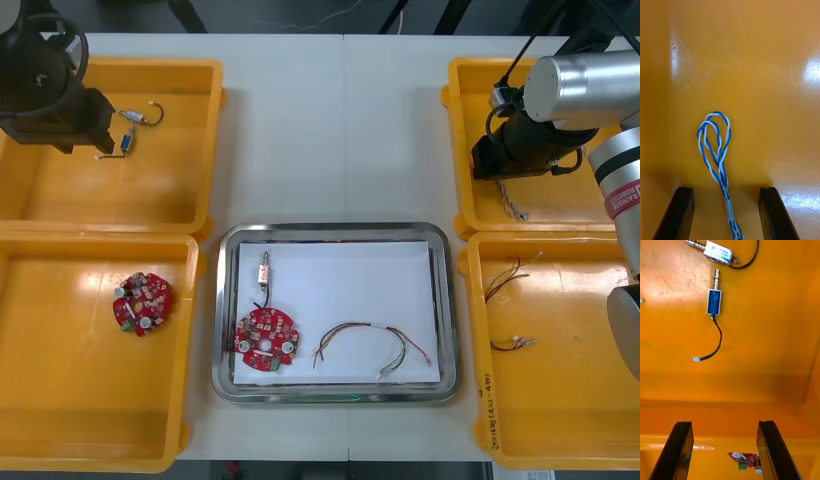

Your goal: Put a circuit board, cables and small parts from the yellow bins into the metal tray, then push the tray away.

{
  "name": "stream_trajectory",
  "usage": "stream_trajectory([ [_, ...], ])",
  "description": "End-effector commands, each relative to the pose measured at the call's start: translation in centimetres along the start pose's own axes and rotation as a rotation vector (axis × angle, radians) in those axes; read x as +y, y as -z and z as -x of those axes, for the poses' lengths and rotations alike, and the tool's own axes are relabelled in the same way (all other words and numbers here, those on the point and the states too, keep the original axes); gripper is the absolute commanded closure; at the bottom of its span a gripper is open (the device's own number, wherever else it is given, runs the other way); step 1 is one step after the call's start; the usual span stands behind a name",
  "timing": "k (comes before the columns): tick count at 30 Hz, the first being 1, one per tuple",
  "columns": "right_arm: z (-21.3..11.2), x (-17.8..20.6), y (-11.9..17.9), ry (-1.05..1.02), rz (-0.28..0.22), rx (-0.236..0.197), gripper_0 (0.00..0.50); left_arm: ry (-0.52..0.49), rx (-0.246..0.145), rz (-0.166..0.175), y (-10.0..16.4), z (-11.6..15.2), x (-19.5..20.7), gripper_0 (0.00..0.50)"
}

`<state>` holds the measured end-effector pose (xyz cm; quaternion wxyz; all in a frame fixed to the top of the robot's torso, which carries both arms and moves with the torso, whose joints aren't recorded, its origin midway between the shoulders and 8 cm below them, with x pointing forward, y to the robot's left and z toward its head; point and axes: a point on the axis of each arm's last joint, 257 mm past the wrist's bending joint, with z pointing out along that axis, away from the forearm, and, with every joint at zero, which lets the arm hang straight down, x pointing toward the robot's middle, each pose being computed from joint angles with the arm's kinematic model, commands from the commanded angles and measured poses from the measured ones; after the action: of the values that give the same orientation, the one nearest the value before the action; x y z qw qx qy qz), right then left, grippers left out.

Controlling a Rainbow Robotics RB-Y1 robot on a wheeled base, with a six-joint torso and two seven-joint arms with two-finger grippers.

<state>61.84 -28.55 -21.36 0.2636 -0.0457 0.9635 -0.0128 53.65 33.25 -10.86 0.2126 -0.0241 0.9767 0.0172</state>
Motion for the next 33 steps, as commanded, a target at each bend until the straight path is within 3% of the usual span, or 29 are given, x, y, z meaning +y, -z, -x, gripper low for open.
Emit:
stream_trajectory([
  [1,-0.5,0.2,-0.5,-0.003,-0.001,-0.003,0.0,-0.002,-0.114,0.018,3.0,4.3,2.4,0.0],
  [11,-0.9,0.1,-1.4,-0.022,0.015,-0.02,0.012,-0.039,-0.163,-0.005,1.9,7.4,3.3,0.0],
  [12,-0.9,0.0,-1.4,-0.023,0.015,-0.021,0.122,-0.034,-0.169,-0.011,1.8,7.7,3.2,0.0],
  [13,-1.0,0.2,-1.4,-0.022,0.02,-0.019,0.267,-0.033,-0.179,-0.015,1.7,8.1,3.0,0.0],
  [16,-1.0,0.1,-1.4,-0.023,0.021,-0.018,0.366,-0.032,-0.197,-0.028,1.4,9.0,2.4,0.0],
  [19,-0.9,0.2,-1.4,-0.025,0.023,-0.019,0.422,-0.034,-0.218,-0.032,1.0,9.9,2.0,0.0],
  [25,-1.1,-0.3,-1.3,-0.026,0.022,-0.016,0.48,-0.032,-0.26,-0.051,-0.5,11.2,1.0,0.0],
  [30,-0.9,-0.8,0.0,-0.015,0.012,-0.006,0.5,-0.038,-0.277,-0.058,-1.9,11.6,0.4,0.0],
  [33,-0.9,-1.0,1.6,-0.009,0.009,0.008,0.5,-0.058,-0.277,-0.041,-2.6,11.6,0.2,0.0],
])
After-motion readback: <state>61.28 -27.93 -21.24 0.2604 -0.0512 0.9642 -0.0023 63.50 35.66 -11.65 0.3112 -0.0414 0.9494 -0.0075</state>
